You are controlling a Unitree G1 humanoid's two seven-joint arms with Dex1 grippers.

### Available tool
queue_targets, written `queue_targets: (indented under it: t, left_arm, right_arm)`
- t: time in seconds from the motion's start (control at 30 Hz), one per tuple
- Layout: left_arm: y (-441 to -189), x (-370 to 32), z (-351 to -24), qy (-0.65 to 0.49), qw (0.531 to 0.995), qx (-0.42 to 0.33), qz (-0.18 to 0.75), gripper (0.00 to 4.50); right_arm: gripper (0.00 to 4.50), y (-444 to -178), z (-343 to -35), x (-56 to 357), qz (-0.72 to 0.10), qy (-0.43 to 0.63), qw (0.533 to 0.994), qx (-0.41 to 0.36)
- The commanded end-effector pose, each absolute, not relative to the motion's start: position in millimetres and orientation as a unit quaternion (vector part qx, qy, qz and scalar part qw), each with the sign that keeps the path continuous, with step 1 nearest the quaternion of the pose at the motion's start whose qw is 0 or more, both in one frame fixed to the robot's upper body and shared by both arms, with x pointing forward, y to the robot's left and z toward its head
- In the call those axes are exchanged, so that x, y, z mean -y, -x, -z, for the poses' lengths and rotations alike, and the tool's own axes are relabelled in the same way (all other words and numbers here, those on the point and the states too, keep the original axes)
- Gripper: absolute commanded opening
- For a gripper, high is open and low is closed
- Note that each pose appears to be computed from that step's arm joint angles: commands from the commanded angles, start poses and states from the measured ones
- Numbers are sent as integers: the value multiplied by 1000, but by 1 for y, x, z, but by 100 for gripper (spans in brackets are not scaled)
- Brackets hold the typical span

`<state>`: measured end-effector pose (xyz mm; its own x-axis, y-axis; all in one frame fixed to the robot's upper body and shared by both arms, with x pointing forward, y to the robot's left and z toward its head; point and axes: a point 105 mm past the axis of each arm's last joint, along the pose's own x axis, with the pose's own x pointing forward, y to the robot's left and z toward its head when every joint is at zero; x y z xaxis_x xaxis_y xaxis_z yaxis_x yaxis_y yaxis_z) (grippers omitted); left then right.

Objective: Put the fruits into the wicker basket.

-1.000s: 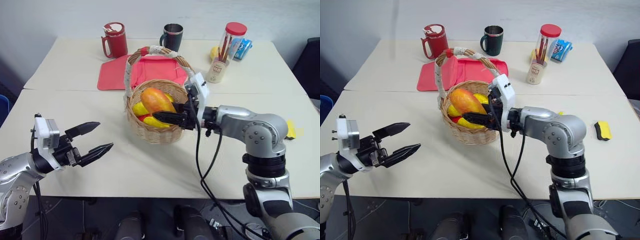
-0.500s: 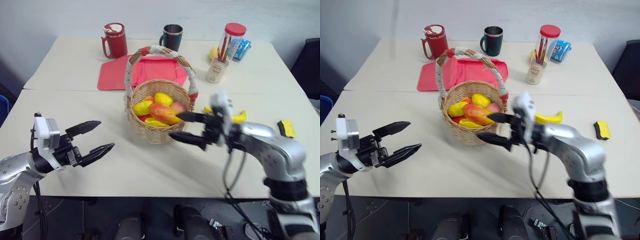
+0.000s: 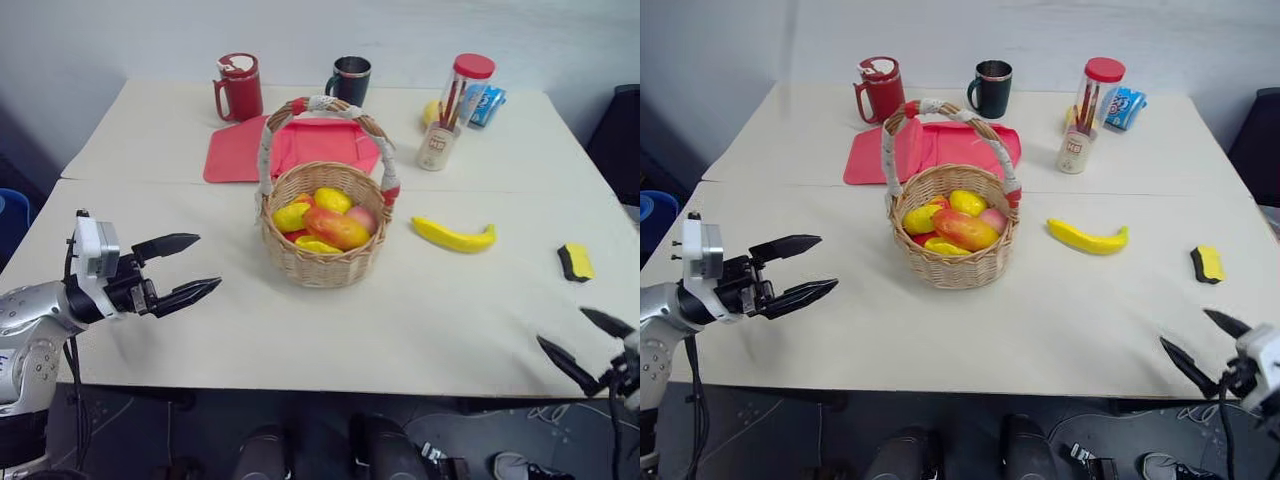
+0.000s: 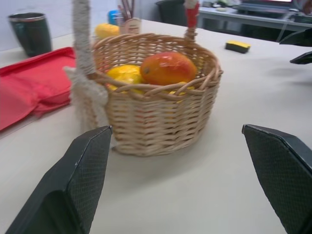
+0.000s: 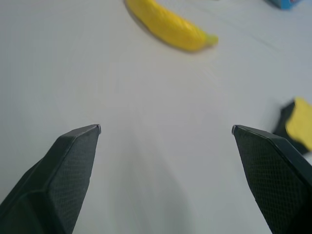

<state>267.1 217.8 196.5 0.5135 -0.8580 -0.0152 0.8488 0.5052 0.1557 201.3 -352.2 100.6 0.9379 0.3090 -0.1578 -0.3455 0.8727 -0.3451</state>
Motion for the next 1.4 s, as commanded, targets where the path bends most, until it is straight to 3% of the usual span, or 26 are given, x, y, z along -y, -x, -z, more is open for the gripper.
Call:
queue_targets:
  t: [0.03,0.17,0.27,0.5,0.67,0.77,0.97,1.07,1.23,1.4]
  left_arm:
    - [-269,-214,-204,-71,865,32,496,450]
    - [-261,-193,-214,-97,838,58,534,450]
    - [-258,-181,-219,-99,826,68,551,450]
    - [-252,-172,-212,-98,825,58,554,450]
    - [-245,-172,-211,-99,832,62,542,450]
    - [-243,-175,-210,-97,837,60,535,450]
    - [-241,-180,-212,-102,846,57,520,450]
    - [-240,-181,-212,-103,850,59,514,450]
    - [-235,-187,-212,-90,865,60,490,450]
    - [-231,-204,-208,-79,886,51,454,450]
  right_arm:
    - [447,-211,-123,355,-156,218,963,2]
    - [447,-260,-148,332,-235,228,945,13]
    - [447,-298,-156,306,-326,235,915,-35]
    - [447,-382,-173,269,-357,258,892,-104]
    - [447,-402,-159,258,-368,302,863,-170]
    - [391,-407,-157,255,-368,300,861,-183]
    - [186,-398,-159,252,-424,282,830,-228]
    - [89,-388,-172,246,-472,262,820,-192]
    - [72,-333,-180,238,-574,246,758,-189]
    - [72,-264,-210,177,-680,132,694,-194]
